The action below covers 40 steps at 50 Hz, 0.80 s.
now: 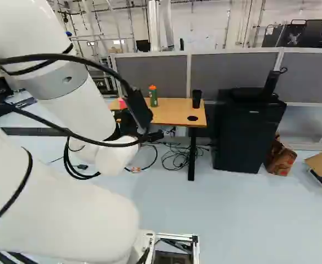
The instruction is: Pick up the green bottle from the table
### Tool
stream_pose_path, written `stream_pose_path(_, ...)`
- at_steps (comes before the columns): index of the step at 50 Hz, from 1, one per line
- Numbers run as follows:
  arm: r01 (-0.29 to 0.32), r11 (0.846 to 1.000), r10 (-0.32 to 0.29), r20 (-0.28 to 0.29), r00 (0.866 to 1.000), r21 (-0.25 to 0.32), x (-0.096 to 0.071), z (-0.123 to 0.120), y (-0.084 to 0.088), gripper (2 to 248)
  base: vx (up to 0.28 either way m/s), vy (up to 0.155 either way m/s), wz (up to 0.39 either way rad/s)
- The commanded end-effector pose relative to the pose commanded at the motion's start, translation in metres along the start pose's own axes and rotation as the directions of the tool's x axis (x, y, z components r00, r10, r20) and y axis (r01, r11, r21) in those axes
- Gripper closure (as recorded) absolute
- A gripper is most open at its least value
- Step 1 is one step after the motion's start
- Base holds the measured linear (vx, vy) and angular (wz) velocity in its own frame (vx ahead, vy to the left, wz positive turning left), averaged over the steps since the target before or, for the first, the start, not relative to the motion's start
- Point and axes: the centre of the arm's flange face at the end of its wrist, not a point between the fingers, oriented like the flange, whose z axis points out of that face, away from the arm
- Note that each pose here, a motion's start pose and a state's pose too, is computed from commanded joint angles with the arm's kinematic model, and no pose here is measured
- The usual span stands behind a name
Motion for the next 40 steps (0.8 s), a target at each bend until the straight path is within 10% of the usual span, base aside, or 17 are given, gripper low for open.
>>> stream_pose_path(40, 0.0, 1.0, 0.0, 0.0, 1.0, 0.0, 0.0, 0.0, 0.0, 3, 0.143, -0.01, -0.014)
